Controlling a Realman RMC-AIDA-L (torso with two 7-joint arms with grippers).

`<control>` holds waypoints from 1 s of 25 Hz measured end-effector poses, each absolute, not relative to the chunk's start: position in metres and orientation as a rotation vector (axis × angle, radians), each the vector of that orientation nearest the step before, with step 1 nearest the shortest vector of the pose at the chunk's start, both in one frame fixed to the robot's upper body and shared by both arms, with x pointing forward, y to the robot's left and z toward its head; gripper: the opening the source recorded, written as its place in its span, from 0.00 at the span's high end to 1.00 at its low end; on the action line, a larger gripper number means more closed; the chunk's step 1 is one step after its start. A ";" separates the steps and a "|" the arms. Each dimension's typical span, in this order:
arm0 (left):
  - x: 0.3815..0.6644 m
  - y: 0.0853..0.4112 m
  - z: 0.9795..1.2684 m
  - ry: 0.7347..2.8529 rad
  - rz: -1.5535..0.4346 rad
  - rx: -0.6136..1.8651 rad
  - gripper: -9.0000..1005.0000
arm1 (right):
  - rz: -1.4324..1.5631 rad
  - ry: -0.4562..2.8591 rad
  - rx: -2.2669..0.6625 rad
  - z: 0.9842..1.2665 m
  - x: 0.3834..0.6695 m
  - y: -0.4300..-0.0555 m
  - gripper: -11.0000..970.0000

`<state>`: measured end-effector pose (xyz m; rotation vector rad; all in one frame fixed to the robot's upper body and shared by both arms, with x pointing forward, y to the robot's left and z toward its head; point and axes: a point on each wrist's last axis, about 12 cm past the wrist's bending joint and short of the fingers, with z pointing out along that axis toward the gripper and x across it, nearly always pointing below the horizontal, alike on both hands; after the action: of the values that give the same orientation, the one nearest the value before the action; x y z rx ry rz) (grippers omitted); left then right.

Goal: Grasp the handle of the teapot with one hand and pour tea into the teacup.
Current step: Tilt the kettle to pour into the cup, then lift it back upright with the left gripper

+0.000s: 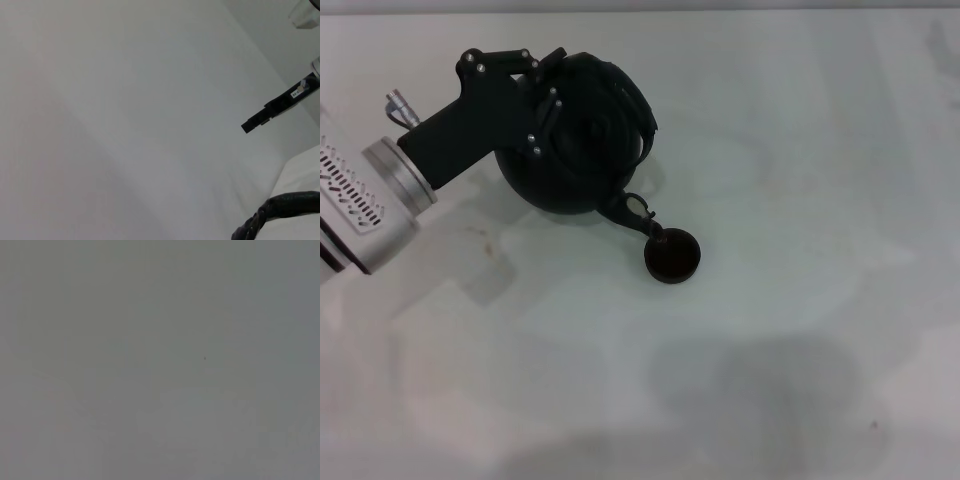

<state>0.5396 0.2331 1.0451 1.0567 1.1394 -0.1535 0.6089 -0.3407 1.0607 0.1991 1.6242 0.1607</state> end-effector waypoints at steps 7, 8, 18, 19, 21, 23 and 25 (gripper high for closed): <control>0.538 0.233 1.044 1.150 -0.164 1.030 0.89 | 0.160 1.627 0.200 1.060 0.609 -0.341 0.11; 0.537 0.233 1.044 1.158 -0.175 1.019 0.89 | 0.160 1.627 0.201 1.060 0.609 -0.341 0.11; 0.533 0.235 1.042 1.201 -0.214 0.929 0.89 | 0.163 1.627 0.204 1.060 0.609 -0.341 0.11; 0.532 0.236 1.042 1.208 -0.208 0.902 0.89 | 0.164 1.626 0.204 1.060 0.609 -0.341 0.11; 0.530 0.239 1.041 1.218 -0.200 0.852 0.89 | 0.164 1.626 0.204 1.060 0.609 -0.341 0.11; 0.526 0.241 1.040 1.229 -0.192 0.791 0.89 | 0.164 1.626 0.204 1.060 0.609 -0.341 0.11; 0.522 0.243 1.039 1.240 -0.185 0.750 0.89 | 0.164 1.627 0.204 1.060 0.609 -0.341 0.11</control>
<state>0.5222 0.2432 1.0387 0.7497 1.2397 -0.1848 0.6087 -0.3406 1.0602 0.2042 1.6269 0.1638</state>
